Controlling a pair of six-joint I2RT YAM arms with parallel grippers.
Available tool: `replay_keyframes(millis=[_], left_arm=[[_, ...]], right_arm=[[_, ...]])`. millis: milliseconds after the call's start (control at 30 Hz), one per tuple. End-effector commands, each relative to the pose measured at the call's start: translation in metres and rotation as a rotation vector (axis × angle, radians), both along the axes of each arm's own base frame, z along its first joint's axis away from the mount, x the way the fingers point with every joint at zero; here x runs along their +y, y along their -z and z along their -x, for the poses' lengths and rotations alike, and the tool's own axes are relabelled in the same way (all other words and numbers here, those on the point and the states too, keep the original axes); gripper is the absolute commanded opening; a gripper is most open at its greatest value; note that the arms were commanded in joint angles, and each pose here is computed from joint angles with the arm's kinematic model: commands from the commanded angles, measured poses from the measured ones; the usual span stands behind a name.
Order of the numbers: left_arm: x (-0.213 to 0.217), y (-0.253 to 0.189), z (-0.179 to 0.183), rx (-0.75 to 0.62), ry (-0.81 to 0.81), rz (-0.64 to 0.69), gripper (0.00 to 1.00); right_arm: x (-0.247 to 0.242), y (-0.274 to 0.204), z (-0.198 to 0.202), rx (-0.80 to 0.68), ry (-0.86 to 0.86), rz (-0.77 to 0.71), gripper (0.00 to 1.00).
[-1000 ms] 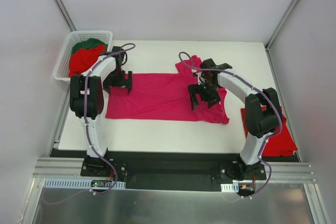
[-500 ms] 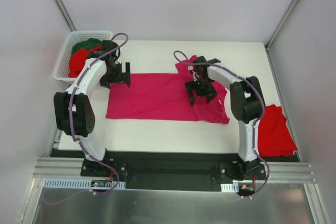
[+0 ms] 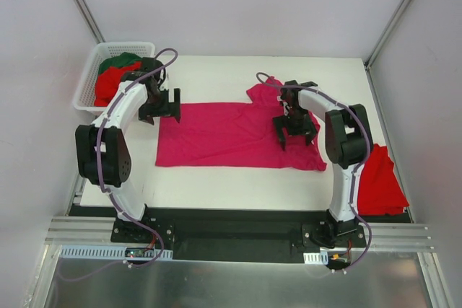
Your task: Fold and stack the t-shirts
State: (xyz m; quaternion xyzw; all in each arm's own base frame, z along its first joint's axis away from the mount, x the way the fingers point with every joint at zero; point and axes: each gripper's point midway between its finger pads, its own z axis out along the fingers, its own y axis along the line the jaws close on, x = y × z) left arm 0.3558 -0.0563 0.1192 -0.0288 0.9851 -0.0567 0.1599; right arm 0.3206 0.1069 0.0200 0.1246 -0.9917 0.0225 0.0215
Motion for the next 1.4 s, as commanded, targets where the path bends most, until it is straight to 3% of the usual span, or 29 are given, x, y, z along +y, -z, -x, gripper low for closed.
replay_keyframes(millis=[0, 400, 600, 733, 1067, 1367], left_arm=[[-0.006, 0.001, -0.002, 0.011, 0.023, 0.031, 0.99], [-0.011, 0.005, -0.002, 0.024, 0.033, 0.057, 0.99], [-0.005, 0.022, -0.009, 0.062, 0.016, 0.004, 0.99], [-0.014, 0.038, -0.013, 0.104, 0.041, 0.038, 0.99], [-0.018, 0.058, -0.008, 0.153, 0.079, -0.019, 0.63], [-0.019, 0.076, -0.002, 0.206, 0.079, -0.032, 0.60]], right_arm=[[-0.041, -0.020, 0.006, -0.025, 0.028, 0.097, 0.96], [-0.062, -0.023, 0.000, -0.028, 0.070, 0.114, 0.96], [-0.058, -0.075, -0.012, -0.160, 0.072, 0.196, 0.96], [-0.043, -0.103, -0.014, -0.238, 0.073, 0.157, 0.96], [-0.028, -0.128, -0.005, -0.302, 0.109, 0.041, 0.96], [-0.028, -0.125, -0.003, -0.295, 0.100, 0.031, 0.96]])
